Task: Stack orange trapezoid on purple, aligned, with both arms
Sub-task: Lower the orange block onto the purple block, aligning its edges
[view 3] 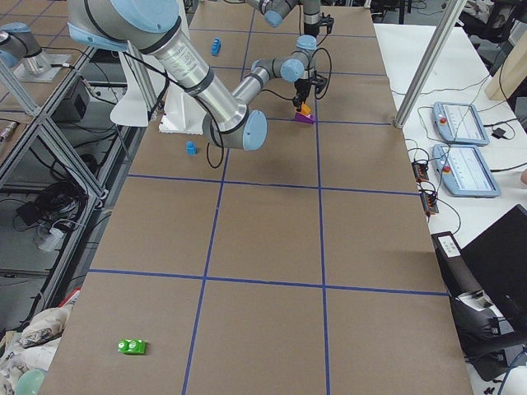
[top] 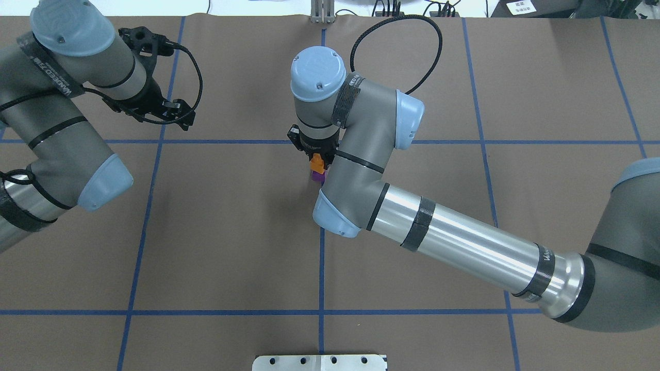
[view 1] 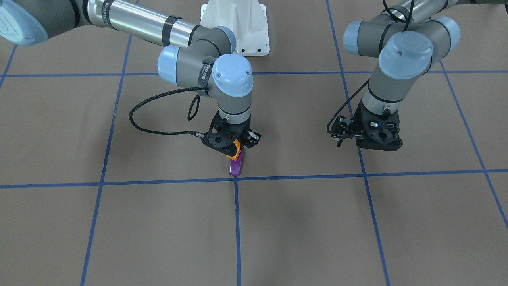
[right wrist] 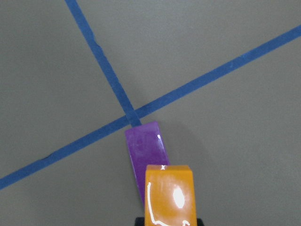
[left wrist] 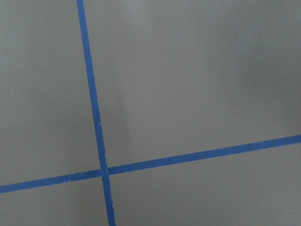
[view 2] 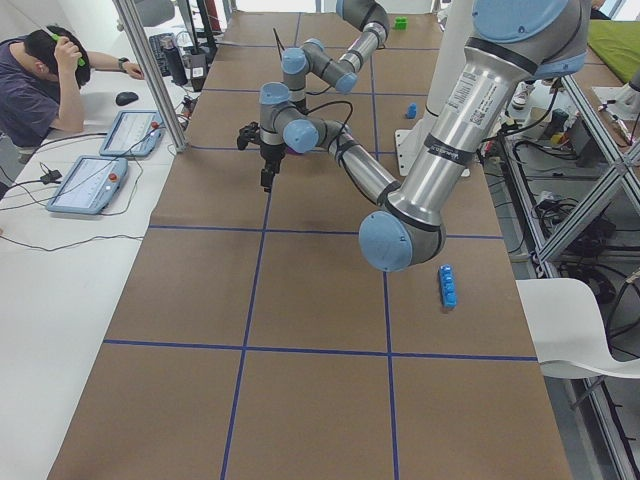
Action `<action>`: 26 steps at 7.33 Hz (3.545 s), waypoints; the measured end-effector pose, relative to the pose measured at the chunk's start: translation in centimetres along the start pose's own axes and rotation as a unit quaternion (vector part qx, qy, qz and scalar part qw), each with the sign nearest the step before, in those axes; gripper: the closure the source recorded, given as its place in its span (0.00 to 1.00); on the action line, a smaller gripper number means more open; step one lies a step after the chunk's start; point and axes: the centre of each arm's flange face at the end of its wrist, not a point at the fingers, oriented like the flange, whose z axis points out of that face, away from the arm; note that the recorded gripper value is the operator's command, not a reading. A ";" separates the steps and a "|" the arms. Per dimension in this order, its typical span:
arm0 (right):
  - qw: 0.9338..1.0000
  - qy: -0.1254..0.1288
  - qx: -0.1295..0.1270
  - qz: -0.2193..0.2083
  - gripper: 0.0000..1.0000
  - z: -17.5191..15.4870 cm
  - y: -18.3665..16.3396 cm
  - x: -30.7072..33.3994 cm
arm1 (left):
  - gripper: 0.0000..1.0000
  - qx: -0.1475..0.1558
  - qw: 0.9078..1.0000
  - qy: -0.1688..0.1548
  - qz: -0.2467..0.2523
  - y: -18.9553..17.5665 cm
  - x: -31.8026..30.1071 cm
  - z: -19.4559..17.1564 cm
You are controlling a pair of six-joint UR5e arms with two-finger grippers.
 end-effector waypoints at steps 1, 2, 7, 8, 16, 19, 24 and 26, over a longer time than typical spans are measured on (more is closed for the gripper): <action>1.000 0.001 0.001 -0.001 1.00 0.2 0.1 0.0 | 0.00 0.000 1.000 0.000 0.000 0.0 0.0 0.0; 1.000 0.002 0.002 -0.005 1.00 0.3 0.2 0.1 | 0.00 0.000 1.000 0.000 0.000 0.0 0.0 0.0; 1.000 -0.003 0.006 -0.026 1.00 0.4 0.4 0.0 | 0.00 0.000 1.000 0.000 0.000 0.0 0.0 0.0; 1.000 -0.007 0.006 -0.028 1.00 0.3 0.4 0.0 | 0.00 -0.001 1.000 -0.001 0.000 0.0 0.0 0.1; 0.999 -0.010 0.010 -0.047 1.00 0.5 0.3 0.1 | 0.00 -0.002 1.000 -0.002 -0.001 -0.1 -0.1 0.2; 0.999 -0.011 0.010 -0.050 1.00 0.5 0.4 0.0 | 0.00 -0.002 1.000 -0.002 -0.002 -0.1 -0.2 0.3; 0.998 -0.018 0.009 -0.060 1.00 1.4 0.5 -0.2 | 0.00 -0.002 1.000 -0.003 -0.002 -0.1 -0.2 0.3; 0.998 -0.020 0.009 -0.063 0.00 1.7 0.4 -0.2 | 0.00 -0.002 1.000 -0.002 -0.003 -0.1 -0.2 0.2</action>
